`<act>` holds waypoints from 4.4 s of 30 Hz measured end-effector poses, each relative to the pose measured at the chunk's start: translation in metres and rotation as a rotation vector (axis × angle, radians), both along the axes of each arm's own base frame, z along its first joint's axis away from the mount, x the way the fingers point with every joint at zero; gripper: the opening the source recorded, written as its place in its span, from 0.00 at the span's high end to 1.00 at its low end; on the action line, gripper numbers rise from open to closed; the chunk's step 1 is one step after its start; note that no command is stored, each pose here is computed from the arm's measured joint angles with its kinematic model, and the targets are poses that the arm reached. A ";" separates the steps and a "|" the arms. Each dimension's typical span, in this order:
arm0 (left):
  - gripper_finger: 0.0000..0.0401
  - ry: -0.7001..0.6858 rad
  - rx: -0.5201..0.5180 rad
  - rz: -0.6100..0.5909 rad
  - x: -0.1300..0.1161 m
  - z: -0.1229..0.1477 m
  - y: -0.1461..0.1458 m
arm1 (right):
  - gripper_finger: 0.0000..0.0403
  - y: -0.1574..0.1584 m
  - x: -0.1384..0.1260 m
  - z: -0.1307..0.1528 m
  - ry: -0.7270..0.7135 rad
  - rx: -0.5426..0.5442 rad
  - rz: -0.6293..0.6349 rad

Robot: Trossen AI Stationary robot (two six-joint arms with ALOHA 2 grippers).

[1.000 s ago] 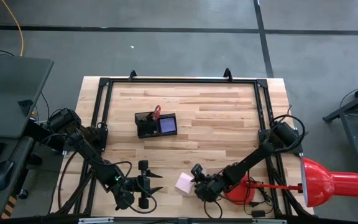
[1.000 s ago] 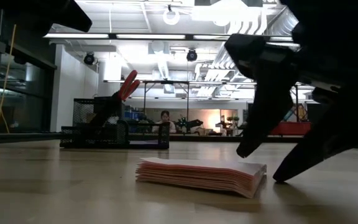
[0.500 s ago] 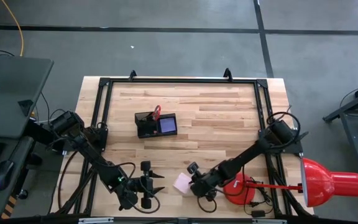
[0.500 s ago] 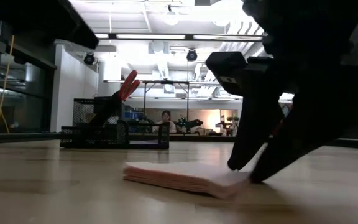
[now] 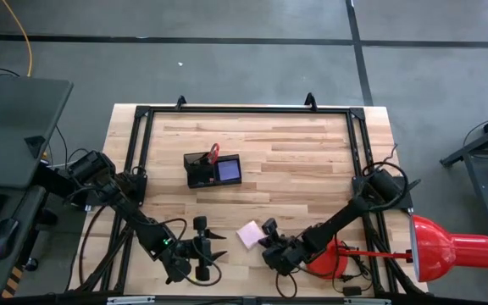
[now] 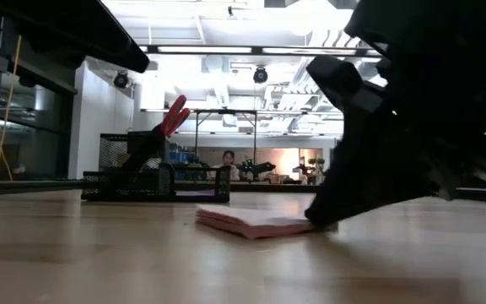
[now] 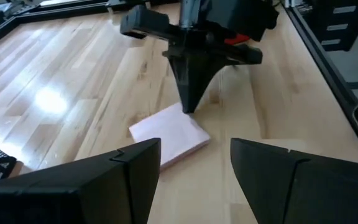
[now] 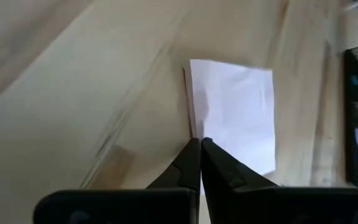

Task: Pick and place office supplies into organizer
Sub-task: Put the pink sticky note into the desk organizer

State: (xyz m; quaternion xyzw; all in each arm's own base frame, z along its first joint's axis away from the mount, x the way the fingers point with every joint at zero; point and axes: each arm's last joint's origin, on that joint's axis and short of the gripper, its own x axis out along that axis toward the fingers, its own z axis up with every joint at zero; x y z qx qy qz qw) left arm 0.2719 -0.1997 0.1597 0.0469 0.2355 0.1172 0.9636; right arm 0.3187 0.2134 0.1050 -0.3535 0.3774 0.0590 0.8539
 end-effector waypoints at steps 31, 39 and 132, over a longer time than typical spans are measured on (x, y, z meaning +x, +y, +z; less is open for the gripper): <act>0.55 0.088 -0.069 0.031 0.018 -0.007 0.028 | 0.78 -0.003 0.004 0.039 -0.071 0.243 -0.052; 0.55 0.152 -0.157 0.095 0.021 -0.013 0.044 | 0.51 -0.037 0.024 0.037 0.011 0.408 -0.123; 0.55 0.069 -0.087 0.257 0.002 -0.010 0.034 | 0.54 -0.114 0.048 0.031 0.109 0.433 -0.219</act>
